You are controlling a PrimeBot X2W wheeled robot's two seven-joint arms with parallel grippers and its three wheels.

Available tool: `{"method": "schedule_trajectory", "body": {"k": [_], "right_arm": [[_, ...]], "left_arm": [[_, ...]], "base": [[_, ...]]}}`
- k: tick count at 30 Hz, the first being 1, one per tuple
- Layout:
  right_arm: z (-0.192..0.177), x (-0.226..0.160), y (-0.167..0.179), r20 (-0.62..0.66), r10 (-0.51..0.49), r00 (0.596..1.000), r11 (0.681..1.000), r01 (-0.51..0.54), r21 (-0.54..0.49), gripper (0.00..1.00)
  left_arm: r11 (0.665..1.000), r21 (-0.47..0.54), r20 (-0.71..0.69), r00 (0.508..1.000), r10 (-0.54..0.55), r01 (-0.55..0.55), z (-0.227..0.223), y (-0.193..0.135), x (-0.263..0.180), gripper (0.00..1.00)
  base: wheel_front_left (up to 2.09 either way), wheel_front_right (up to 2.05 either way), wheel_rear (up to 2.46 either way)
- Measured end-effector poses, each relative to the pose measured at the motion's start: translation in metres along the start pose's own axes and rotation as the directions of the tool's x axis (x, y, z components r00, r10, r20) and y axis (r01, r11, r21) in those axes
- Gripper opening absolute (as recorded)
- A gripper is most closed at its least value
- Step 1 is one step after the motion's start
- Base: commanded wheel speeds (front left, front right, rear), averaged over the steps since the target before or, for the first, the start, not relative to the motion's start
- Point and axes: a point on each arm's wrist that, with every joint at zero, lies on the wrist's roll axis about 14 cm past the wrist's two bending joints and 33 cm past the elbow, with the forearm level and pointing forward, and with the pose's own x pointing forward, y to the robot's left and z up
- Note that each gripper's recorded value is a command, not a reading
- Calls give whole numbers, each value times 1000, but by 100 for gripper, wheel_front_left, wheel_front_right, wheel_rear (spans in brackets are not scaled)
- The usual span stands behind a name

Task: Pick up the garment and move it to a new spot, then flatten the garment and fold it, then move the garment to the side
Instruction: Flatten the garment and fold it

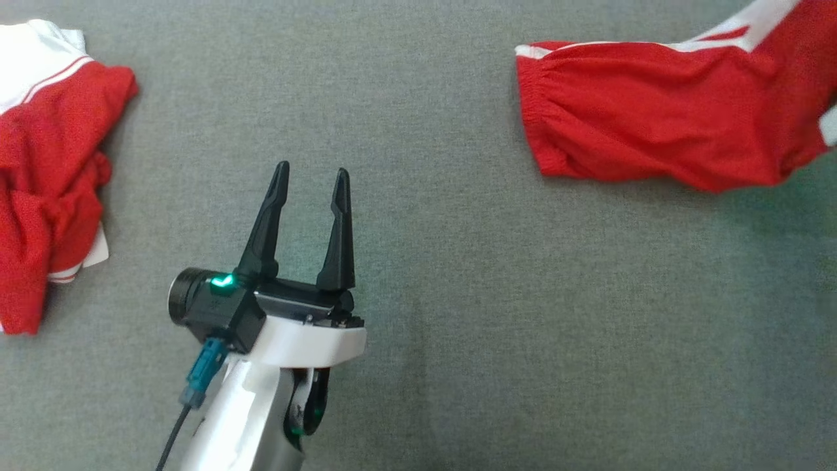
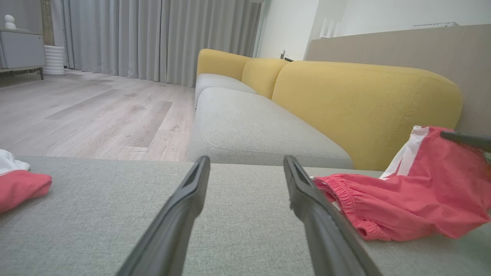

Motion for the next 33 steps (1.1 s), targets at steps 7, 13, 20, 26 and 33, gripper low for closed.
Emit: {"method": "schedule_trajectory", "body": {"k": [7, 13, 20, 26, 33], "right_arm": [[24, -3, 95, 87, 209, 974, 972, -216, 92, 0], [-12, -12, 184, 34, 361, 932, 910, -360, 205, 0], [-34, -19, 223, 71, 400, 914, 868, -402, 292, 100], [2, -30, 206, 241, 335, 911, 888, -391, 241, 100], [-6, -78, 143, 339, 216, 915, 952, -274, 134, 100]], "left_arm": [[1000, -4, 18, 1000, 21, -21, 10, 4, -7, 100], [999, -2, 22, 999, 45, -45, 13, 12, -13, 100], [997, 1, 21, 997, 72, -72, 15, 18, -19, 100], [996, 2, 38, 995, 89, -90, 22, 19, -26, 100], [993, 15, 60, 992, 112, -113, 32, 16, -51, 100]], "base": [[0, 0, 0], [0, 0, 0], [0, 0, 0], [0, 0, 0], [0, 0, 0]]}}
